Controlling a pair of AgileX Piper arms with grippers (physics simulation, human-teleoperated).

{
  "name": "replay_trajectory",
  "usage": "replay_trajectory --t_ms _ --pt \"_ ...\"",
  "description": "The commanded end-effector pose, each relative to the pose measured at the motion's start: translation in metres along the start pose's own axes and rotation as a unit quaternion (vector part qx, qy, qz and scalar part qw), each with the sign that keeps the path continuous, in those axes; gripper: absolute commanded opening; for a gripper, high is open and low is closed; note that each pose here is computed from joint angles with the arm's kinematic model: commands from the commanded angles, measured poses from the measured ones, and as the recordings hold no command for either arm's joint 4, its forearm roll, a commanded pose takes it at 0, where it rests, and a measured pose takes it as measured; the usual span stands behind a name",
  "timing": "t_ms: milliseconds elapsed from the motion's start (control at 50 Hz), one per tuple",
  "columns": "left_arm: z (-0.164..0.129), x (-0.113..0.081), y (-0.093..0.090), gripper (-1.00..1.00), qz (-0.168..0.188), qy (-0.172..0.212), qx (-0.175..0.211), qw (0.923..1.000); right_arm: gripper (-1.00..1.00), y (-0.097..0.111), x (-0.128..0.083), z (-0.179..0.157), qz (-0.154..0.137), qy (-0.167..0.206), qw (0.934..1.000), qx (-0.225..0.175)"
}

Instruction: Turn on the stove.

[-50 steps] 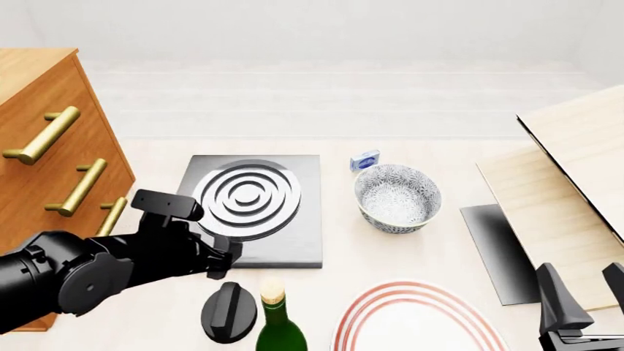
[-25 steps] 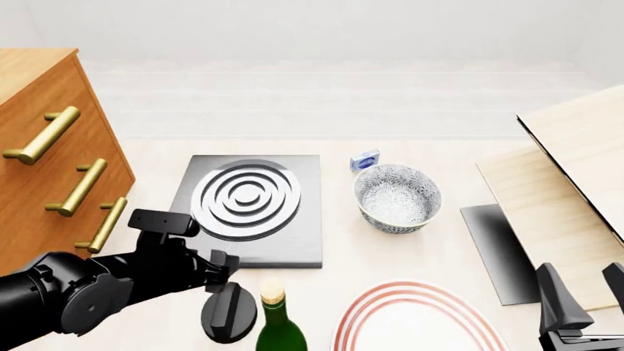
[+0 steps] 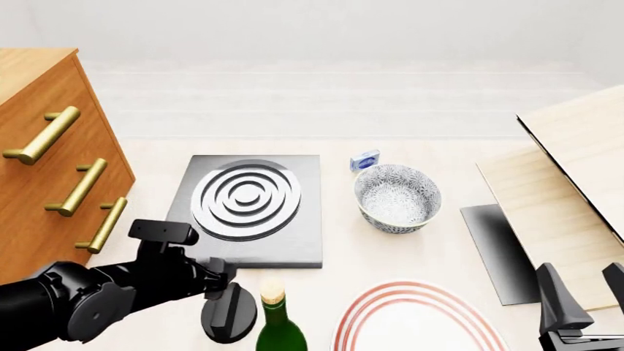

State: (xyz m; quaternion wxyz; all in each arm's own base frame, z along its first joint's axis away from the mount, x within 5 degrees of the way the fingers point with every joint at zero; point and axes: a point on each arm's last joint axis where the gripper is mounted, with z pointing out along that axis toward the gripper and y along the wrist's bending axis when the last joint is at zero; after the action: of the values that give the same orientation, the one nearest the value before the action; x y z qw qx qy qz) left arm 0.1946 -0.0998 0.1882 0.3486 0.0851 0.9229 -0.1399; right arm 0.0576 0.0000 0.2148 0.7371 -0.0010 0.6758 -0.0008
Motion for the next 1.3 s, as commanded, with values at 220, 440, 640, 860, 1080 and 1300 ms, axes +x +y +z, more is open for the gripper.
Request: replay_trajectory --t_ms 220,440,640,860,1080,1300 --pt "0.011 0.014 0.002 1.0 -0.014 0.009 0.001 0.9999 1.0 0.0 0.0 0.0 0.0 0.0 1.0 0.0" --pt "0.017 0.022 0.001 1.0 -0.023 0.015 0.003 0.9996 1.0 0.0 0.0 0.0 0.0 0.0 1.0 0.0" --pt "0.021 0.027 0.001 1.0 -0.039 0.018 0.005 0.999 1.0 0.0 0.0 0.0 0.0 0.0 1.0 0.0" --pt "0.028 0.033 0.004 1.0 -0.053 0.02 0.002 0.9984 1.0 0.0 0.0 0.0 0.0 0.0 1.0 0.0" --pt "0.036 0.039 0.007 1.0 -0.063 0.025 -0.002 0.9977 1.0 0.0 0.0 0.0 0.0 0.0 1.0 0.0" --pt "0.044 0.047 0.007 1.0 -0.075 0.03 -0.001 0.9967 1.0 0.0 0.0 0.0 0.0 0.0 1.0 0.0"
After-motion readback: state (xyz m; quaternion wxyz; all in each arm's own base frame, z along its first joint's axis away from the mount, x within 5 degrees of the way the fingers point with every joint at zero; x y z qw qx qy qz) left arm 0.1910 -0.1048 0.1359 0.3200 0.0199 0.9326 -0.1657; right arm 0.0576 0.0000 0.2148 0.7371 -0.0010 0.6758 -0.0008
